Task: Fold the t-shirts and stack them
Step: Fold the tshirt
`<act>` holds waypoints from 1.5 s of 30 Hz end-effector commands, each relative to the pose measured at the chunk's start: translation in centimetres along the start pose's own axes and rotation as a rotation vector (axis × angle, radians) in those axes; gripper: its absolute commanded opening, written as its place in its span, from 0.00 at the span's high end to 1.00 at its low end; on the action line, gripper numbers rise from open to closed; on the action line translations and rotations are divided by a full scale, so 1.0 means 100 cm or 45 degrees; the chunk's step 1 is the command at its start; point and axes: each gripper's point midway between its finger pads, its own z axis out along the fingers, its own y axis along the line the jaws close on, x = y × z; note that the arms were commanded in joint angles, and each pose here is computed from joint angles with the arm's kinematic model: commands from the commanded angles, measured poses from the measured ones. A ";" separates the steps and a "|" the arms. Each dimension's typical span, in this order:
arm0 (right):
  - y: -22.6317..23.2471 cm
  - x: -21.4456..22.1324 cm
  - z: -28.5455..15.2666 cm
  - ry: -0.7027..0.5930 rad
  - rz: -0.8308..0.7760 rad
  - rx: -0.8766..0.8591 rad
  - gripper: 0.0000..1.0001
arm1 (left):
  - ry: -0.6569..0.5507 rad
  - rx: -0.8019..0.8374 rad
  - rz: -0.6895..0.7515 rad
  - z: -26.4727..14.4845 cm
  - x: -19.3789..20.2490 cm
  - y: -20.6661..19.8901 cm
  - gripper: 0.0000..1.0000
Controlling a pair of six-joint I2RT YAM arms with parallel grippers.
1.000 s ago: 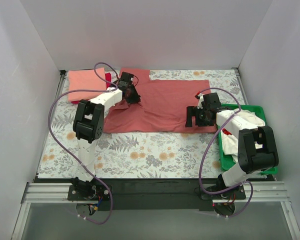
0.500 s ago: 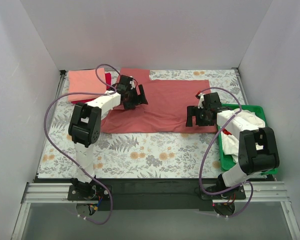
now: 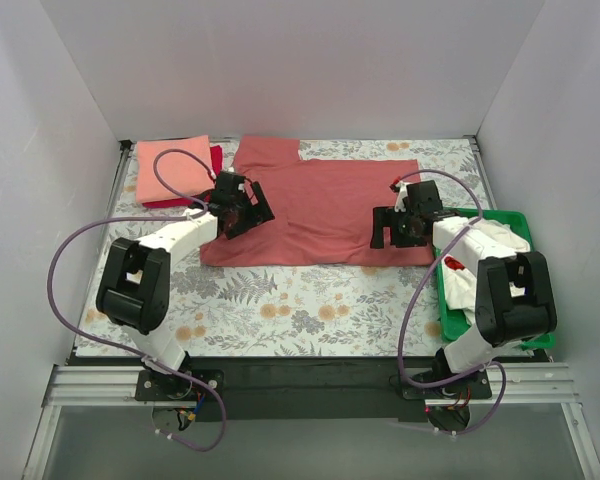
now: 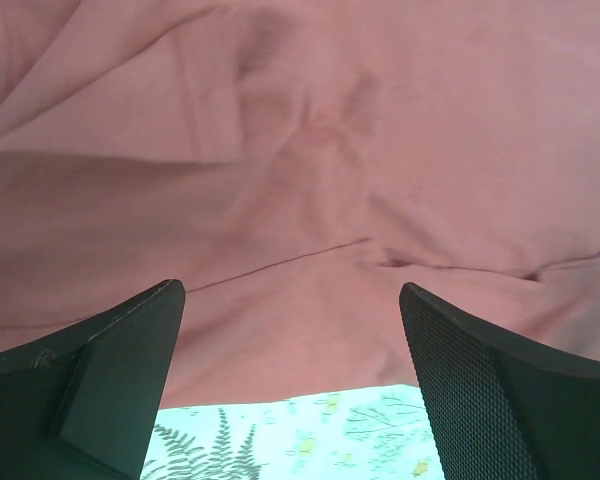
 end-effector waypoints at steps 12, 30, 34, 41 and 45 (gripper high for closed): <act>-0.004 0.055 0.026 0.130 0.088 -0.035 0.02 | 0.184 -0.402 -0.232 -0.010 0.088 0.100 0.12; 0.042 0.128 -0.060 -0.053 0.090 -0.224 0.02 | 0.175 -0.269 -0.642 -0.136 0.166 0.124 0.11; 0.046 0.100 -0.080 -0.150 0.045 -0.220 0.02 | 0.027 -0.163 -0.566 -0.150 0.116 0.095 0.10; 0.055 0.082 -0.090 -0.209 0.009 -0.257 0.02 | 0.085 -0.098 -0.453 -0.115 0.096 0.063 0.09; 0.053 0.080 -0.090 -0.210 0.014 -0.246 0.02 | 0.089 -0.198 -0.445 -0.089 0.093 0.071 0.09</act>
